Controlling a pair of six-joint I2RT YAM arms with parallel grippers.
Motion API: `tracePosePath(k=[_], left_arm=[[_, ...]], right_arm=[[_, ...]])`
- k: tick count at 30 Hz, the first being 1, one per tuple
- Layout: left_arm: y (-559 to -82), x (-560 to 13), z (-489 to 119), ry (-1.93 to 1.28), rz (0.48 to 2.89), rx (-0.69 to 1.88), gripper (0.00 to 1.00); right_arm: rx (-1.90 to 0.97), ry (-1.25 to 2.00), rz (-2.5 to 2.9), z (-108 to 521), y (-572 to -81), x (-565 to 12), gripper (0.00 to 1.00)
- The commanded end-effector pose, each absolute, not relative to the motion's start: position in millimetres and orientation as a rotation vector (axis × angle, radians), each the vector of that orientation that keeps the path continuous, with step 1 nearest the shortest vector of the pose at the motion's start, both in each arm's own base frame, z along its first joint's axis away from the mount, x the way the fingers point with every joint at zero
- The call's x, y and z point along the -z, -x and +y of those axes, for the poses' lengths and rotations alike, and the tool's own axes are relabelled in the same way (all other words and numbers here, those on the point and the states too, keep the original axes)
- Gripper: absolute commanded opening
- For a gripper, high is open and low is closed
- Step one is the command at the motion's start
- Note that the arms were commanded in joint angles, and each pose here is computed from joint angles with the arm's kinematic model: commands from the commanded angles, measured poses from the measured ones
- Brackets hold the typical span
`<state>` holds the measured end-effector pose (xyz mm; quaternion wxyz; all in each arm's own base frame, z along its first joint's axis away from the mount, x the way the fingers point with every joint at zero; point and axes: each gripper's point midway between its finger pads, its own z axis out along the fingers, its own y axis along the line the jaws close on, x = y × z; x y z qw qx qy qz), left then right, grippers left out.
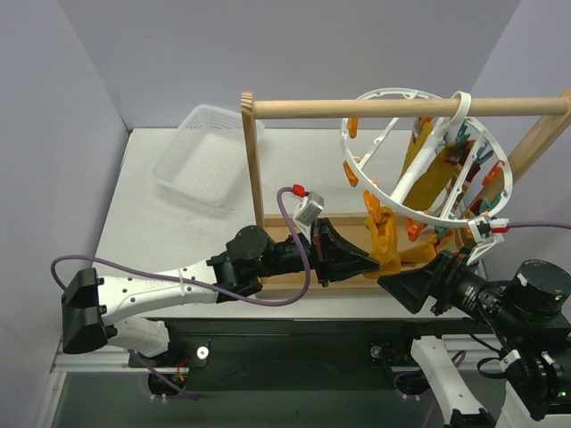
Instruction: Remove the socks clipped to the hanger
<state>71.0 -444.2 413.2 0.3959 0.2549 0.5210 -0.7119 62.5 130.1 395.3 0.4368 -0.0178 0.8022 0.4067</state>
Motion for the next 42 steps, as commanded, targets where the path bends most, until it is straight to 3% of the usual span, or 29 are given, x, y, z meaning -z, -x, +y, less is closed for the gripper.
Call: tracePosePath(k=[1,10,14,20,23,24,26,27,30,33,34,37,42], left_arm=[[-48,-459,-433,-0.645,1.161,1.967,0.00],[-43,-455,-433,-0.647,1.173,2.011,0.00],[-42,-454,-435,-0.639,1.178,2.039,0.00],[-40,-448,-441,-0.649,1.198,2.066,0.00],[-40,-447,-443,-0.650,1.205,2.072,0.00],[-39,-447,-444,-0.655,1.207,2.074,0.00],[-40,-447,-444,-0.654,1.211,2.065,0.00],[-41,-446,-445,-0.654,1.220,2.057,0.00],[-47,-444,-446,-0.654,1.251,1.998,0.24],[-65,-441,-442,-0.607,1.318,1.849,0.59],[-73,-440,-440,-0.580,1.344,1.798,0.65],[-103,-427,-430,-0.510,1.493,1.568,0.69],[-125,-446,-416,-0.454,1.467,1.418,0.69]], right_arm=[[-0.991,0.093,1.957,130,-60,-393,0.78],[-0.949,0.077,1.959,125,-61,-385,0.71],[-0.948,0.074,1.949,125,-62,-386,0.60],[-0.949,0.083,1.898,125,-63,-397,0.52],[-0.963,0.085,1.888,127,-63,-399,0.40],[-0.971,0.089,1.889,128,-63,-399,0.28],[-0.981,0.091,1.898,129,-64,-396,0.16],[-0.977,0.089,1.896,128,-64,-395,0.04],[-0.966,0.081,1.901,127,-64,-390,0.00],[-0.966,0.077,1.907,127,-63,-386,0.00],[-0.966,0.075,1.910,127,-63,-385,0.00],[-0.968,0.073,1.913,127,-62,-381,0.00],[-0.974,0.077,1.923,127,-63,-377,0.00]])
